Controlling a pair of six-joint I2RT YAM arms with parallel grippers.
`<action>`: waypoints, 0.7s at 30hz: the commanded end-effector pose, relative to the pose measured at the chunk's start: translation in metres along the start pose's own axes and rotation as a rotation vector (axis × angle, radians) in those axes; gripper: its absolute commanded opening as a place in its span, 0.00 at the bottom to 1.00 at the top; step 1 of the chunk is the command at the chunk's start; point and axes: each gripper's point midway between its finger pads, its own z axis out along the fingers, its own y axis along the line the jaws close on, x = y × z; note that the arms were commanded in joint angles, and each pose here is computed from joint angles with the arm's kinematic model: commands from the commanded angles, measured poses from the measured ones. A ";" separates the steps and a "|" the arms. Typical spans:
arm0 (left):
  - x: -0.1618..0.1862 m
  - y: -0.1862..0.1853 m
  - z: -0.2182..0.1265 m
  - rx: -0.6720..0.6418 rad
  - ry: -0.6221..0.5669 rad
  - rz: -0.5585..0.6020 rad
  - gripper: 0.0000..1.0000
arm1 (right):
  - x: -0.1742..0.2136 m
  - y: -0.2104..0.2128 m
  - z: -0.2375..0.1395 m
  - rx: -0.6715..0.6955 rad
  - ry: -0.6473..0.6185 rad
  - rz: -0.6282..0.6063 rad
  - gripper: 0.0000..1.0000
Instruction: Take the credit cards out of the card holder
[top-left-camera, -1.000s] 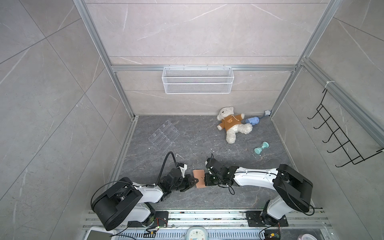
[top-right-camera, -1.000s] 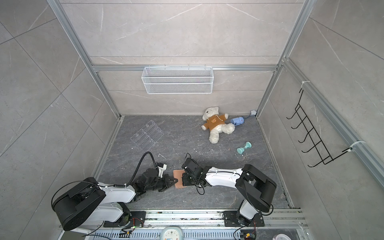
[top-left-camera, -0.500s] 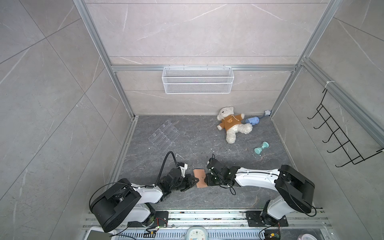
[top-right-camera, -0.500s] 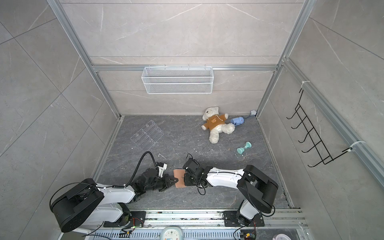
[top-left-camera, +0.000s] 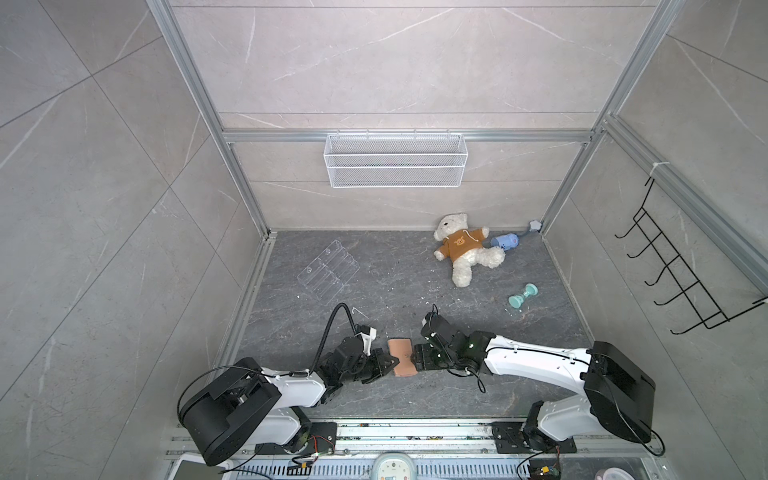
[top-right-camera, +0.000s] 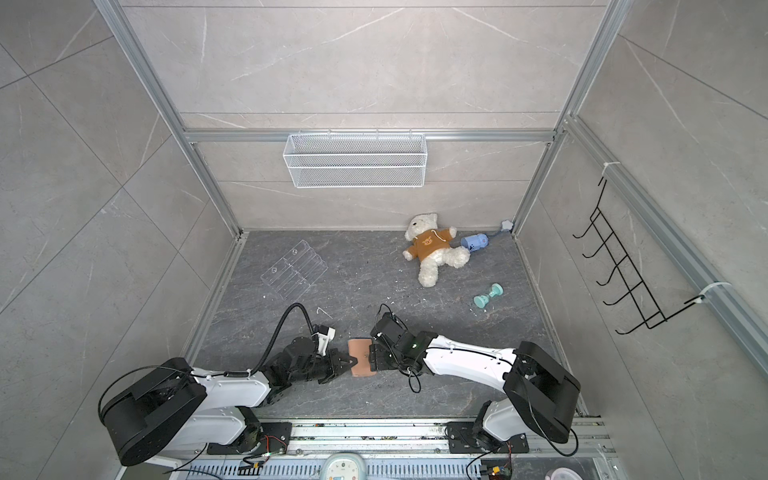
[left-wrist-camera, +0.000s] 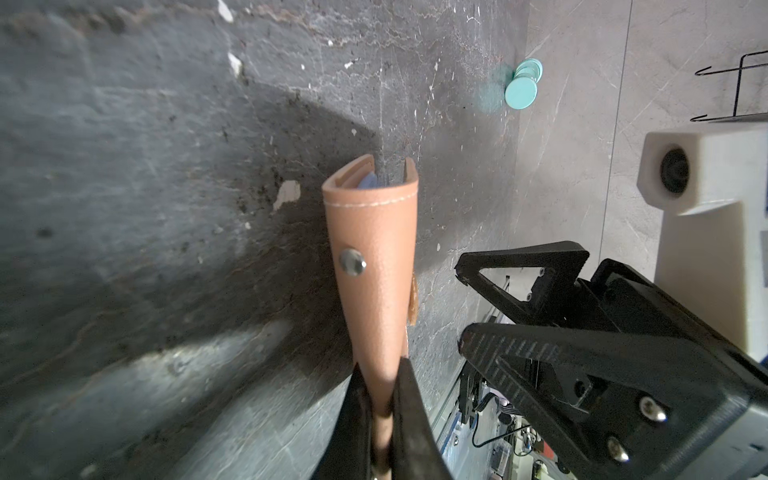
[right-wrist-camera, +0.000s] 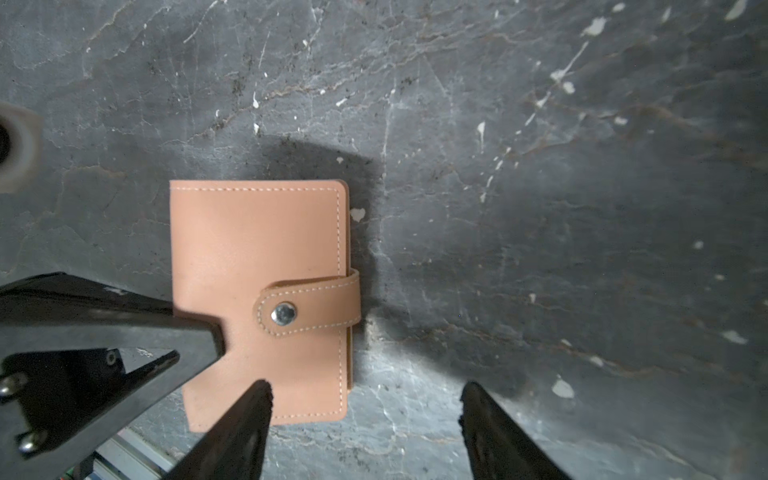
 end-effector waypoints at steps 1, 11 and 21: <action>-0.004 -0.018 0.000 0.051 -0.015 0.056 0.00 | -0.010 0.005 -0.002 0.023 0.002 -0.032 0.73; -0.002 -0.018 0.001 0.048 -0.014 0.059 0.00 | -0.022 0.024 0.012 0.008 0.028 -0.063 0.65; -0.002 -0.017 0.003 0.039 -0.009 0.061 0.00 | -0.017 0.026 0.028 0.007 0.068 -0.068 0.55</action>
